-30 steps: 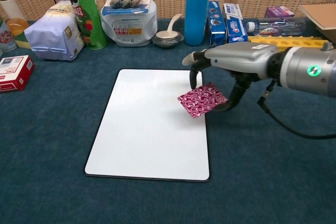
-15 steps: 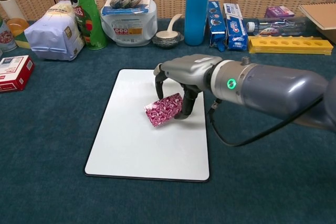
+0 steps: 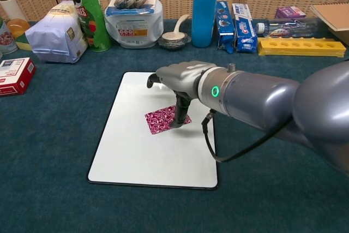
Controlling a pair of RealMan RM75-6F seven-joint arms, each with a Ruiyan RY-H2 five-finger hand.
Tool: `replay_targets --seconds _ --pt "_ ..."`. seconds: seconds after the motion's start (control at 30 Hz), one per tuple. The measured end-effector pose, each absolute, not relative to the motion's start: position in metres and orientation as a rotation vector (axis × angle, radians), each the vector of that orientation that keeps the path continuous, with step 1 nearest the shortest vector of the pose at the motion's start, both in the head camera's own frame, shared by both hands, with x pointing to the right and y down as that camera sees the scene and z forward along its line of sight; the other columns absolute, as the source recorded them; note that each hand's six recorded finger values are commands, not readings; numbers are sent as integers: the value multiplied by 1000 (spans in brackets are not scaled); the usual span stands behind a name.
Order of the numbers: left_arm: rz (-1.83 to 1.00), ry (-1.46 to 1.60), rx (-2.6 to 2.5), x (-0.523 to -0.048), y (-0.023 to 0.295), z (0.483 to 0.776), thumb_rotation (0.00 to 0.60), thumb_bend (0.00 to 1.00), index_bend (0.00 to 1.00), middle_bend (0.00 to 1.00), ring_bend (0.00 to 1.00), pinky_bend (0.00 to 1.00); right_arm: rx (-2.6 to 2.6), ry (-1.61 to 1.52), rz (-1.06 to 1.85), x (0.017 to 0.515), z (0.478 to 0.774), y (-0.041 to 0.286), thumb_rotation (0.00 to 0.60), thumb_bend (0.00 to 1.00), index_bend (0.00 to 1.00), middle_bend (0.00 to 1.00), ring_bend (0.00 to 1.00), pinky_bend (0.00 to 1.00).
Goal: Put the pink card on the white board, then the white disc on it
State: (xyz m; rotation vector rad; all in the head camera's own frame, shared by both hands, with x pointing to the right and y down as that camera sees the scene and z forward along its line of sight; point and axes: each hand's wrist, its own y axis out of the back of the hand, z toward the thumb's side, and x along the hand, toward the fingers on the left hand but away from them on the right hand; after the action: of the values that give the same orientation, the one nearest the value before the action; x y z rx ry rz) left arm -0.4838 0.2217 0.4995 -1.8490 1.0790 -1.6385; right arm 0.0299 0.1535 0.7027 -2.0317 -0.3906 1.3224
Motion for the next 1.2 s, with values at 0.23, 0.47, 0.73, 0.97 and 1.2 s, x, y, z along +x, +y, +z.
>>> replay_targets --seconds 0.23,0.47,0.73,0.97,1.2 --pt "-1646 1049 -1848 -480 223 503 600 78 0 0 0 47 -1984 -422 1306 52 683 134 600 301 139 42 54 36" --pt "-1656 1029 -1839 -476 224 506 600 77 0 0 0 47 -1911 -483 1353 102 676 108 600 307 246 58 67 47" --pt "-1659 1003 -1832 -471 225 509 600 78 0 0 0 47 -1880 -569 1434 161 688 85 600 334 300 72 74 62" --pt "-1666 974 -1823 -464 225 514 600 79 0 0 0 47 -1887 -640 1533 207 712 69 600 337 306 74 77 61" --pt "-1656 962 -1795 -457 226 515 600 77 0 0 0 47 -1897 -666 1581 227 730 61 600 339 323 75 79 63"
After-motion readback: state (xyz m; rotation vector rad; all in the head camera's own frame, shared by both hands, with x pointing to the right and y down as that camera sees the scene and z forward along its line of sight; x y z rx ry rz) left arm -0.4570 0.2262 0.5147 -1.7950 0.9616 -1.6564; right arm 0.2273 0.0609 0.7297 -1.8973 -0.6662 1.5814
